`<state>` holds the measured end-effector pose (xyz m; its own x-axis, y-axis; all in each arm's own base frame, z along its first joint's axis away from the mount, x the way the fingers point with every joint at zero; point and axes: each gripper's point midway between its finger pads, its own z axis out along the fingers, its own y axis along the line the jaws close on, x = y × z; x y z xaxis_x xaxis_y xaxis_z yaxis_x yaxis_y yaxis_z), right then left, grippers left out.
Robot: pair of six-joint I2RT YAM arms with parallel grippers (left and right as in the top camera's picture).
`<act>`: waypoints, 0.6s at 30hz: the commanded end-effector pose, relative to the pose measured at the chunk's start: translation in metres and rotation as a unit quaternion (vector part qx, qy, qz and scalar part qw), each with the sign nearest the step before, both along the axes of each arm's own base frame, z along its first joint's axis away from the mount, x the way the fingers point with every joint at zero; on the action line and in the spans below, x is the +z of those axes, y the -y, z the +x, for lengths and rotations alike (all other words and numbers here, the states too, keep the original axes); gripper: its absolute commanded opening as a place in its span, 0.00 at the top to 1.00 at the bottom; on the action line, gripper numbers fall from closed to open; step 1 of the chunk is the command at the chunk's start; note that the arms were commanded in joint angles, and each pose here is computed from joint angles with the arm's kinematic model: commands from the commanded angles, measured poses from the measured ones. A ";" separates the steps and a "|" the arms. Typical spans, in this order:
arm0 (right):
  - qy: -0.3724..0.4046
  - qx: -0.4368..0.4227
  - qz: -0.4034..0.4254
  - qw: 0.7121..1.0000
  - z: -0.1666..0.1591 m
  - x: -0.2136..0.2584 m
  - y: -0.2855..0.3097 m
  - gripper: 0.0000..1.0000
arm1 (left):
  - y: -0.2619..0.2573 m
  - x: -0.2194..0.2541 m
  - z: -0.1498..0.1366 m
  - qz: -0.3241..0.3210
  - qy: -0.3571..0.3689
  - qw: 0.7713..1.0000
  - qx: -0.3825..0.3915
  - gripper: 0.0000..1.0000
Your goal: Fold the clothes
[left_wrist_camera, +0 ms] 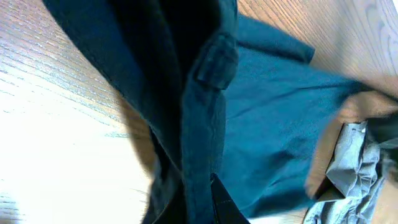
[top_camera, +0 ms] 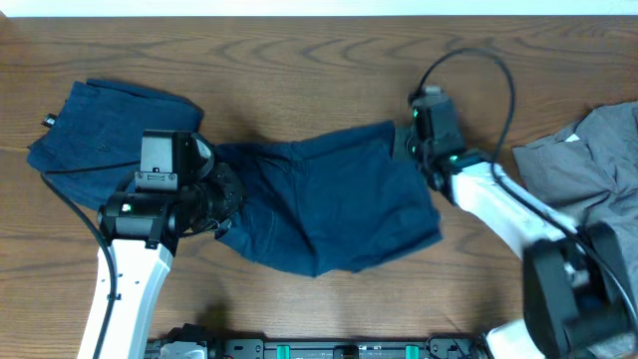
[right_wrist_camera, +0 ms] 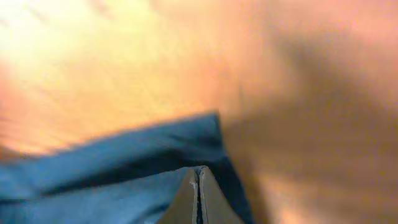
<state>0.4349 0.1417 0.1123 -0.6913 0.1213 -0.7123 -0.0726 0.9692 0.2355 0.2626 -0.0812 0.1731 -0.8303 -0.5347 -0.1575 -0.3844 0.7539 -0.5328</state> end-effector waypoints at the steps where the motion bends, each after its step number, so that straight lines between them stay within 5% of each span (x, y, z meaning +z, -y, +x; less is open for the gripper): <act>1: 0.055 0.022 0.013 0.998 0.008 0.054 -0.007 0.99 | -0.004 0.004 0.004 0.014 0.012 1.000 0.000 0.94; 7: 0.052 0.064 0.044 0.996 0.000 0.061 -0.024 0.99 | -0.005 0.004 0.005 0.016 0.011 1.000 0.001 0.94; 18: 0.163 0.123 0.019 0.979 0.024 0.086 -0.055 0.99 | -0.005 0.004 0.005 0.016 0.011 1.000 0.001 0.94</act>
<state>0.4557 0.1872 0.2187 -0.4279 0.0758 -0.9006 -0.3475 0.9061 0.2414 0.2637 -0.0772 0.1717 -0.8237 -0.5406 -0.1709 -0.3923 0.7610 -0.5166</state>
